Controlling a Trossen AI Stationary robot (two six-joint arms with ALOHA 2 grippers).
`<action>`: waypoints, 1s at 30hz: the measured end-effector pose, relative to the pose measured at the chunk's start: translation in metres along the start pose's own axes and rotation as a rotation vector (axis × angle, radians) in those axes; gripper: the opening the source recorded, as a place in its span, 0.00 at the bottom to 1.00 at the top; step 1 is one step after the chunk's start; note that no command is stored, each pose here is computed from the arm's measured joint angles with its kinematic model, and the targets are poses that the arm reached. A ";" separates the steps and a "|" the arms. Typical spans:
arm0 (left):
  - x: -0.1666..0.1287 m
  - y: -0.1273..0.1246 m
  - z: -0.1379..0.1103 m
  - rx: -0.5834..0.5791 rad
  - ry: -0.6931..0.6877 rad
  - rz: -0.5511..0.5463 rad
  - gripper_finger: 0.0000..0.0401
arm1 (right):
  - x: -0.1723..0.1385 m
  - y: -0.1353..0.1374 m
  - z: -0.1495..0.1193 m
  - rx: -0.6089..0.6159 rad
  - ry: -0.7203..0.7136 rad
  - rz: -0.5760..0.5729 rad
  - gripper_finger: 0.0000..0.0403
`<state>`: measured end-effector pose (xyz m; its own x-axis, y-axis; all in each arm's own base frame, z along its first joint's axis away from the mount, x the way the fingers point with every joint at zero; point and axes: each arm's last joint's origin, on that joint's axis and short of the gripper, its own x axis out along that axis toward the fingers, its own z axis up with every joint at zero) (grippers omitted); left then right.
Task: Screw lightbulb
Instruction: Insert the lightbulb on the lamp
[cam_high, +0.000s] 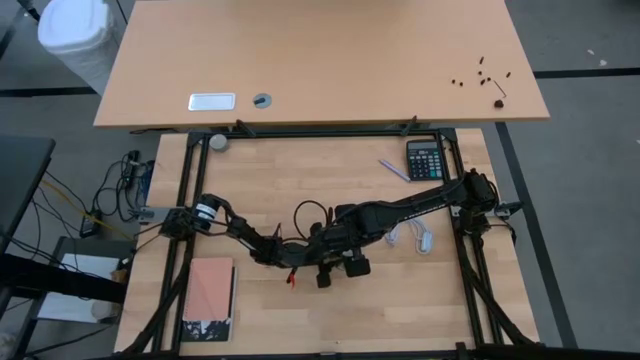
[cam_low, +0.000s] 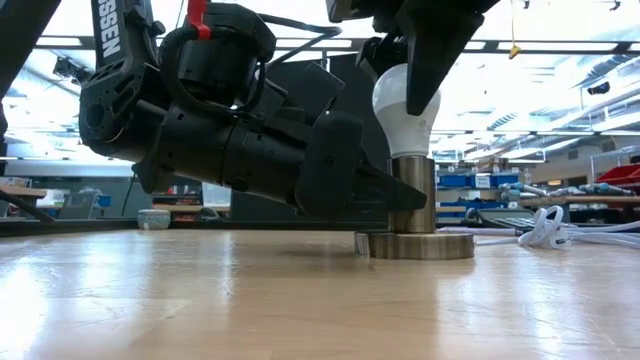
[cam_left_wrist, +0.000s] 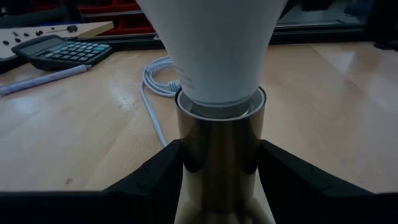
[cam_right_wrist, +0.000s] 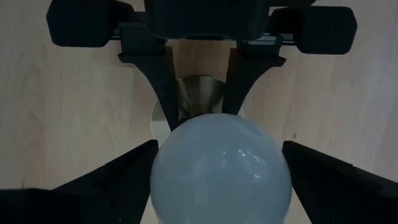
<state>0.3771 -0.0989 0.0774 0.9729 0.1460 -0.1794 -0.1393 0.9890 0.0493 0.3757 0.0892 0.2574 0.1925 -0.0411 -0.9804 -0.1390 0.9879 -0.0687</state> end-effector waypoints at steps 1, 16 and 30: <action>0.000 0.000 0.000 0.001 0.000 0.000 0.49 | 0.000 0.000 0.000 0.000 -0.001 0.000 0.87; 0.002 0.005 0.000 -0.005 0.001 0.016 0.49 | 0.023 0.002 0.005 -0.016 0.048 -0.001 0.87; 0.002 0.005 0.000 -0.007 0.000 0.016 0.49 | 0.023 0.000 0.005 -0.043 0.051 -0.003 0.78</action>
<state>0.3783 -0.0941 0.0775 0.9705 0.1621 -0.1787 -0.1563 0.9866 0.0457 0.3853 0.0894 0.2354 0.1437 -0.0525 -0.9882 -0.1803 0.9805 -0.0783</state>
